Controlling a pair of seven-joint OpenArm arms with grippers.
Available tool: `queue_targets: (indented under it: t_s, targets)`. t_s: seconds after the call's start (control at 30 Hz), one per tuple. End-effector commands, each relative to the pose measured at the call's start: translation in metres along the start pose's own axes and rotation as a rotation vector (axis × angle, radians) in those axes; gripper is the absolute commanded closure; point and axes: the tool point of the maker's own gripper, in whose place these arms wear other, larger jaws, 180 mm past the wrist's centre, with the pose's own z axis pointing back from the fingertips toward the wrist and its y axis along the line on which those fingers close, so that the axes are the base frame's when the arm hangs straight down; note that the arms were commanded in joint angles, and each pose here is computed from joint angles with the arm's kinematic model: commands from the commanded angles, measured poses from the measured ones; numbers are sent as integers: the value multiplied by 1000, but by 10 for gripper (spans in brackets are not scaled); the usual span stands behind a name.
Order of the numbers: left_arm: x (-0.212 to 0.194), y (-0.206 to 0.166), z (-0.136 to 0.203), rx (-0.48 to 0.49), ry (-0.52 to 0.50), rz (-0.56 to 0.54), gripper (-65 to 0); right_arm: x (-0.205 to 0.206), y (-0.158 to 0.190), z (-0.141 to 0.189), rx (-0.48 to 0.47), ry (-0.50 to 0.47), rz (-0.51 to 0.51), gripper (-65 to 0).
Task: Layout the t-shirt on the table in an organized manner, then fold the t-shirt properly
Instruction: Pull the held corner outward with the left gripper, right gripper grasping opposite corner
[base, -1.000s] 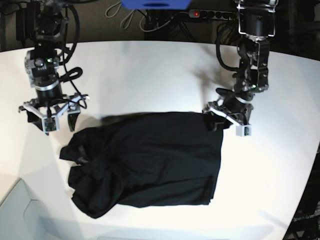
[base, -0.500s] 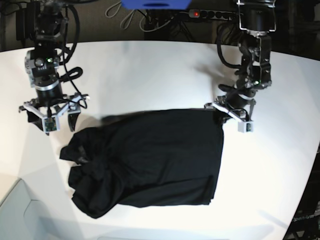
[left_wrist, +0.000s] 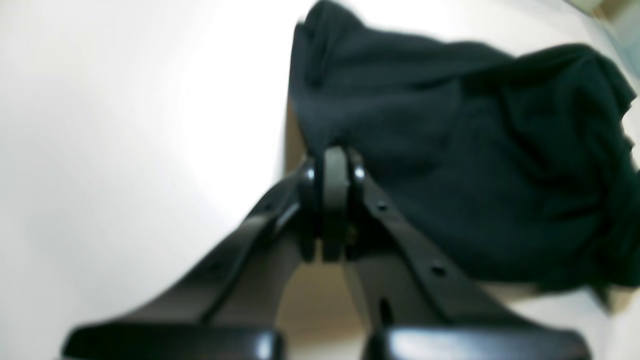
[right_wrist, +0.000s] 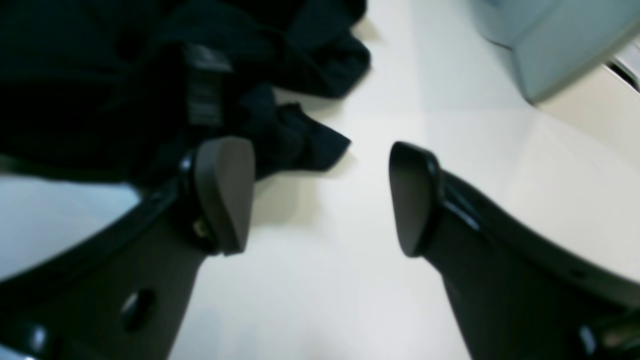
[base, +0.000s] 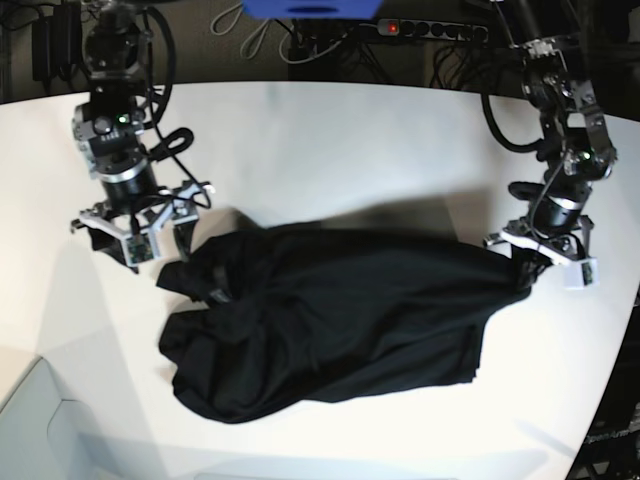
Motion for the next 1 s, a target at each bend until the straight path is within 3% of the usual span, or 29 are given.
queue_targets:
  t_s: [0.0, 0.17, 0.4, 0.83, 0.97]
  targets:
    - [26, 1, 4, -2, -77, -15, -2, 8, 8, 1, 27, -35, 7, -433]
    - [31, 7, 7, 15, -91, -13, -2, -2, 55, -1, 147, -10, 13, -431]
    - [26, 7, 7, 18, -82, -8, -2, -20, 105, -11, 239, 51, -68, -429]
    - [20, 10, 10, 25, -65, -14, -2, -4, 121, -44, 271, 40, -88, -427]
    - [20, 11, 10, 26, -63, -15, -2, -7, 124, -46, 275, 50, -90, -355]
